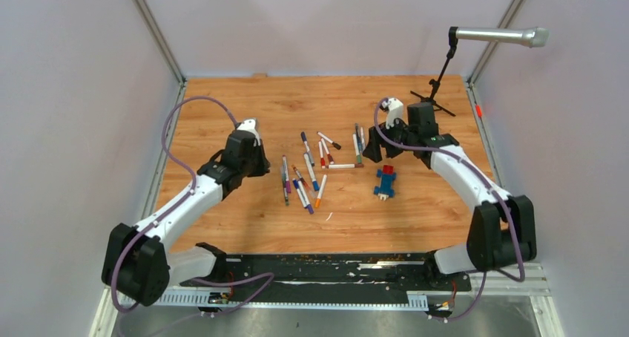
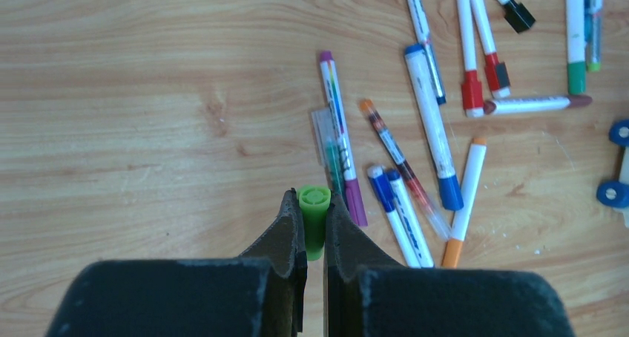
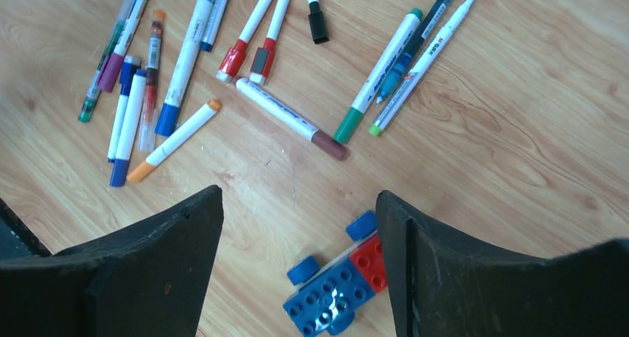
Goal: Open the pen caps
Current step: Place the pen at the center of the board, then place the pen cap at the center of the board.
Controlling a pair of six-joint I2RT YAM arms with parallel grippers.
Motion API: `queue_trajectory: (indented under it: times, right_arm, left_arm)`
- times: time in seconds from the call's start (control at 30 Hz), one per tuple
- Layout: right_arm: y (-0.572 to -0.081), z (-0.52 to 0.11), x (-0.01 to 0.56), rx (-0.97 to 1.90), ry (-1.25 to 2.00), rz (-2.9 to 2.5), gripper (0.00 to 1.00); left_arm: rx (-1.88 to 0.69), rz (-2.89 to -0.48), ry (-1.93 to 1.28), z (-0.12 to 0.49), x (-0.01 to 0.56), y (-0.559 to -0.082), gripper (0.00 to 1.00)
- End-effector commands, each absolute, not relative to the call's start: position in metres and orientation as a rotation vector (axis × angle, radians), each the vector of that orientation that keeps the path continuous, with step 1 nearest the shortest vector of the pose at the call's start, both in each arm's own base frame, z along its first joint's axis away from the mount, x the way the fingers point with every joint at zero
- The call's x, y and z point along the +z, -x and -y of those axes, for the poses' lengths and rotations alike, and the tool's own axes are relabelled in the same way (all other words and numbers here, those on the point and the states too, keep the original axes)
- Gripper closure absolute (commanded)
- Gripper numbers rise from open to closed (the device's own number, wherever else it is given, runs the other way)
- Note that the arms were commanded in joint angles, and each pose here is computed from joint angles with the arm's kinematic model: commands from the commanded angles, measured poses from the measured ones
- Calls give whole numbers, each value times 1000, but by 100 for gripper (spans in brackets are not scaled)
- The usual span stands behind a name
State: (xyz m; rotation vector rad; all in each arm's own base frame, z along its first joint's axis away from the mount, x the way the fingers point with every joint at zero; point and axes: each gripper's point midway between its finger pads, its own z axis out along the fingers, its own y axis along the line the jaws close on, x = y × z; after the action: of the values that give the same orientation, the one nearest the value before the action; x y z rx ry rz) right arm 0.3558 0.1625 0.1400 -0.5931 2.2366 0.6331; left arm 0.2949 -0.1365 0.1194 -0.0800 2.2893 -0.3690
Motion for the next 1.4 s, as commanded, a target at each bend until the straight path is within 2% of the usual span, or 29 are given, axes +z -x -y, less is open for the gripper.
queue_trajectory:
  times: [0.0,0.17,0.3,0.87,1.07,1.27,1.37]
  right_arm:
    - [-349,-153,169,533,673,-2037,21]
    - [-339,-137,179,517,632,-1956,14]
    - [-333,-129,186,573,624,-1918,13]
    - [-325,-135,181,668,674,-1911,13]
    - [-325,-137,178,680,681,-1921,13]
    - [-326,-137,175,681,683,-1929,13]
    - [-337,-126,172,618,575,-1964,13]
  left_arm:
    - [-239,-2289,125,123,133,-320,94]
    - [-149,-2347,130,117,121,-340,93]
    - [-113,-2370,124,115,113,-360,89]
    - [50,-2538,18,111,48,-447,87]
    - [96,-2586,-13,106,34,-461,76]
    - [131,-2604,-24,102,34,-465,57]
    - [118,-2594,-27,103,44,-465,54]
